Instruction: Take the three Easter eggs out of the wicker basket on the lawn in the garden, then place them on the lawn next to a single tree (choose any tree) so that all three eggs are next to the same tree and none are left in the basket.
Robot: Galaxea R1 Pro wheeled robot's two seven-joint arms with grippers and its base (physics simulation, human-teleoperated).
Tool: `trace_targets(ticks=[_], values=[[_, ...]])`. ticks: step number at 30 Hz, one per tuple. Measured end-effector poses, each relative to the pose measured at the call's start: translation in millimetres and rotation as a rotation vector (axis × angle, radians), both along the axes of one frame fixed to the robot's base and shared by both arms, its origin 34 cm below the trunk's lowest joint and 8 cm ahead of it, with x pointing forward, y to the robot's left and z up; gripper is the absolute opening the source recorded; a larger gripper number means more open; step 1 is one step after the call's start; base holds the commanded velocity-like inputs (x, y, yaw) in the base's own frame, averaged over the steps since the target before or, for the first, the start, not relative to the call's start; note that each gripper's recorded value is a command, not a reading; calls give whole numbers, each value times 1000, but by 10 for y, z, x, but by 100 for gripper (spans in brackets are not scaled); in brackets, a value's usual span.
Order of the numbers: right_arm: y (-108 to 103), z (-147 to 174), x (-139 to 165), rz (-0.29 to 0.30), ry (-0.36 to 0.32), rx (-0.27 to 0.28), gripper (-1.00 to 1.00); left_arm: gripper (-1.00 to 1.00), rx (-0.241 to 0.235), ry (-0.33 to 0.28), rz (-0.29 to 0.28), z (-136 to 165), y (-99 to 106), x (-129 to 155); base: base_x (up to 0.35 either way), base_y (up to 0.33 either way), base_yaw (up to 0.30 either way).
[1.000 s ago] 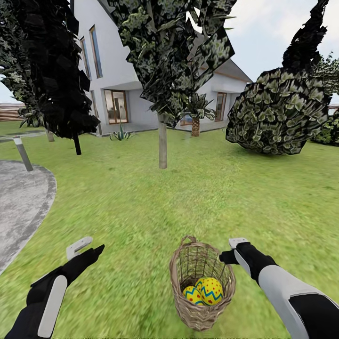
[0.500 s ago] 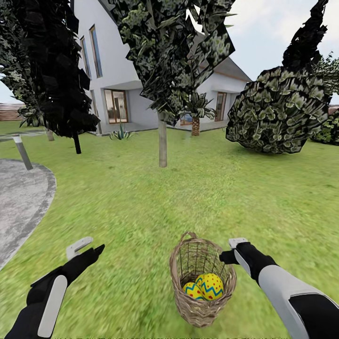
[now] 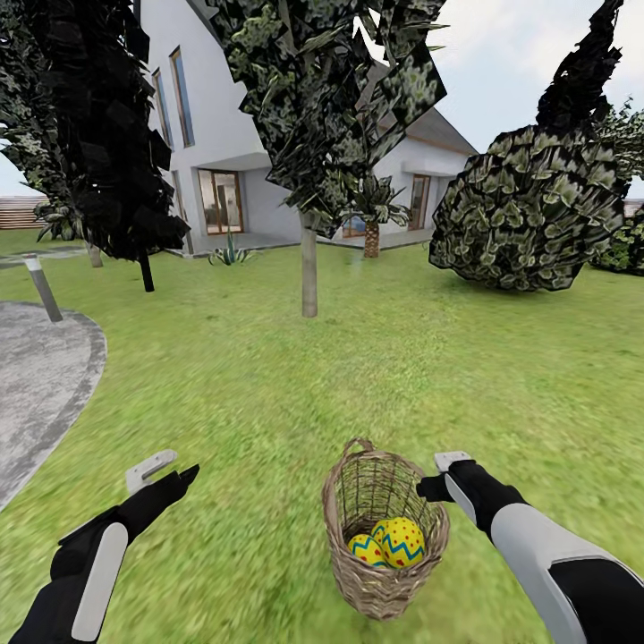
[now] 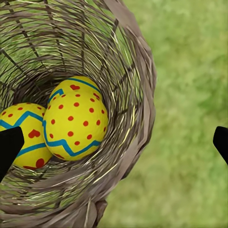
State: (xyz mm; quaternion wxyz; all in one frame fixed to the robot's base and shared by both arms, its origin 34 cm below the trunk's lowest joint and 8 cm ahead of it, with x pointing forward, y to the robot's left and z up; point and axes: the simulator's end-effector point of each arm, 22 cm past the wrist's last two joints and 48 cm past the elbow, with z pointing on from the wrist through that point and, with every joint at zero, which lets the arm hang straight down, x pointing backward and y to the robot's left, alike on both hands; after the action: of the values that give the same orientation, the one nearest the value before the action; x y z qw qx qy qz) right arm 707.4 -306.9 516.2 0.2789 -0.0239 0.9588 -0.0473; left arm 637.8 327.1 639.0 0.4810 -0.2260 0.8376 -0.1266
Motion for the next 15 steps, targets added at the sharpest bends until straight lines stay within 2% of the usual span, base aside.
trace_targets(ticks=[3,7,15], values=[[-41,28,24,-1,-9,-12,100,100,-8,4,-2,-10,-28,-4,0,0,0],[21,34,35,5,-12,-9,100,100,-13,3,-3,-12,-62,-1,0,0,0],[-152,-26,8,-9,-11,-26,100,100,-12,2,-1,-73,-49,-15,0,0,0]])
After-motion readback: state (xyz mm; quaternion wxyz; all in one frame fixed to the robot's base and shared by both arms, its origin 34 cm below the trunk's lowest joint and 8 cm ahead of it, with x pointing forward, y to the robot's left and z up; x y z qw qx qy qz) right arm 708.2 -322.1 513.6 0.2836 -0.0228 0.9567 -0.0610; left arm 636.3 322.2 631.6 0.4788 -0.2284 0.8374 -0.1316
